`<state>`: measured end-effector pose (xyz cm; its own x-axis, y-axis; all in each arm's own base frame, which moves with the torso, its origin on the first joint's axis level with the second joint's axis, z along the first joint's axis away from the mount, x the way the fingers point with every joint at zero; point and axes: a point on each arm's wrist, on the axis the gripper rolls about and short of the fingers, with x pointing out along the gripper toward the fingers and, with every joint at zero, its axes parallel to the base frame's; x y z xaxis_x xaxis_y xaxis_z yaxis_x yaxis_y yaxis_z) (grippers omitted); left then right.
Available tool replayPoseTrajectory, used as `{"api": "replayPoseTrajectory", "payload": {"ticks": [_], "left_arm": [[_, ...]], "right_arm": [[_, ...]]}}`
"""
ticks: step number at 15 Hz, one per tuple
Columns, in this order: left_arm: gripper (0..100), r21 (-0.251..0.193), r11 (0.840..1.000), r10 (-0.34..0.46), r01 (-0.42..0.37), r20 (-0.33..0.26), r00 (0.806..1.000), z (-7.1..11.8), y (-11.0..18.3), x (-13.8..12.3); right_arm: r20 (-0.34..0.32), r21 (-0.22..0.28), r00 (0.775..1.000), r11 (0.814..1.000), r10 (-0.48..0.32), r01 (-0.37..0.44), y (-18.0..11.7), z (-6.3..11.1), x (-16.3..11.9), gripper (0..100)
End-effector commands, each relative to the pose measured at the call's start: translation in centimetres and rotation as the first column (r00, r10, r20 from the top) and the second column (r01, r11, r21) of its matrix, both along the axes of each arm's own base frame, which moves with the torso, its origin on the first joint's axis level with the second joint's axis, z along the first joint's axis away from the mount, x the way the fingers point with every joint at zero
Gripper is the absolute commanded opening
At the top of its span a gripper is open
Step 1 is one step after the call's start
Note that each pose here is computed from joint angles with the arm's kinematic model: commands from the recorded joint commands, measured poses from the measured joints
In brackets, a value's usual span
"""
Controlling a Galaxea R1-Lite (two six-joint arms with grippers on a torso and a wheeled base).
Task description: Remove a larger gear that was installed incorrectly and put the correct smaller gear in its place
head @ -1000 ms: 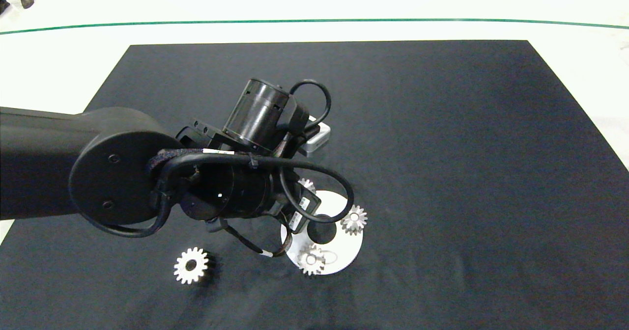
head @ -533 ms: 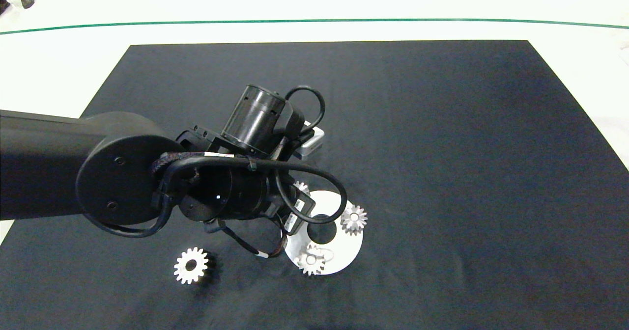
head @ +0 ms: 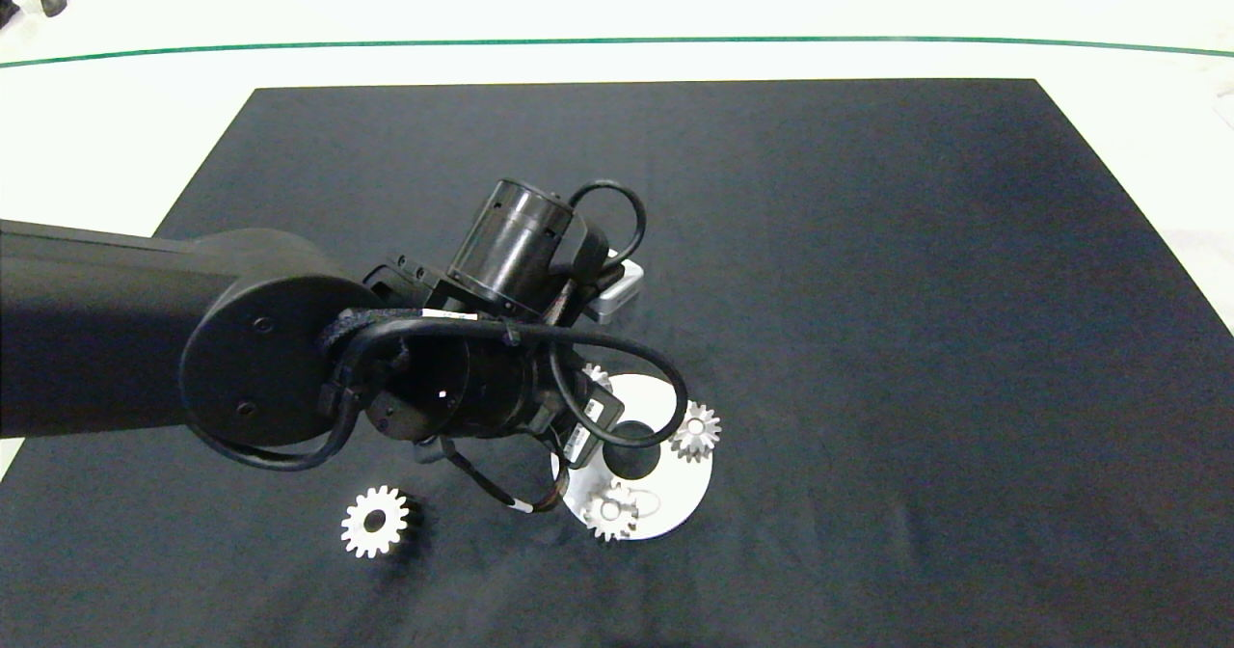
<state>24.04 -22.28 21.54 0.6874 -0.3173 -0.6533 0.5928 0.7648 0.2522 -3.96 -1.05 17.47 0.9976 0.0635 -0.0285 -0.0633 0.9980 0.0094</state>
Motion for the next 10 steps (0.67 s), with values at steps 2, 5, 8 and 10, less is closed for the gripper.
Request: {"api": "replayPoseTrajectory", "payload": {"ticks": [2,5,8,10], "left_arm": [[7,0.009,1.0,0.006,-0.006,-0.008,1.0,-0.41,-0.1,0.35],[100,0.015,1.0,0.007,-0.007,-0.013,1.0,-0.66,-0.21,0.47],[100,0.011,1.0,0.01,-0.01,-0.014,1.0,-0.71,-0.27,0.53],[100,0.007,1.0,0.016,-0.016,-0.015,1.0,-0.64,-0.11,0.51]], "right_arm": [[0.001,-0.001,1.0,1.0,-0.001,0.001,-0.01,-0.03,-0.04,100],[0.006,0.002,1.0,1.0,-0.001,0.001,-0.03,-0.05,-0.12,100],[0.006,0.002,1.0,1.0,-0.001,0.001,-0.03,-0.1,-0.13,100],[0.004,0.0,1.0,1.0,-0.001,0.001,-0.02,-0.09,-0.11,100]]}}
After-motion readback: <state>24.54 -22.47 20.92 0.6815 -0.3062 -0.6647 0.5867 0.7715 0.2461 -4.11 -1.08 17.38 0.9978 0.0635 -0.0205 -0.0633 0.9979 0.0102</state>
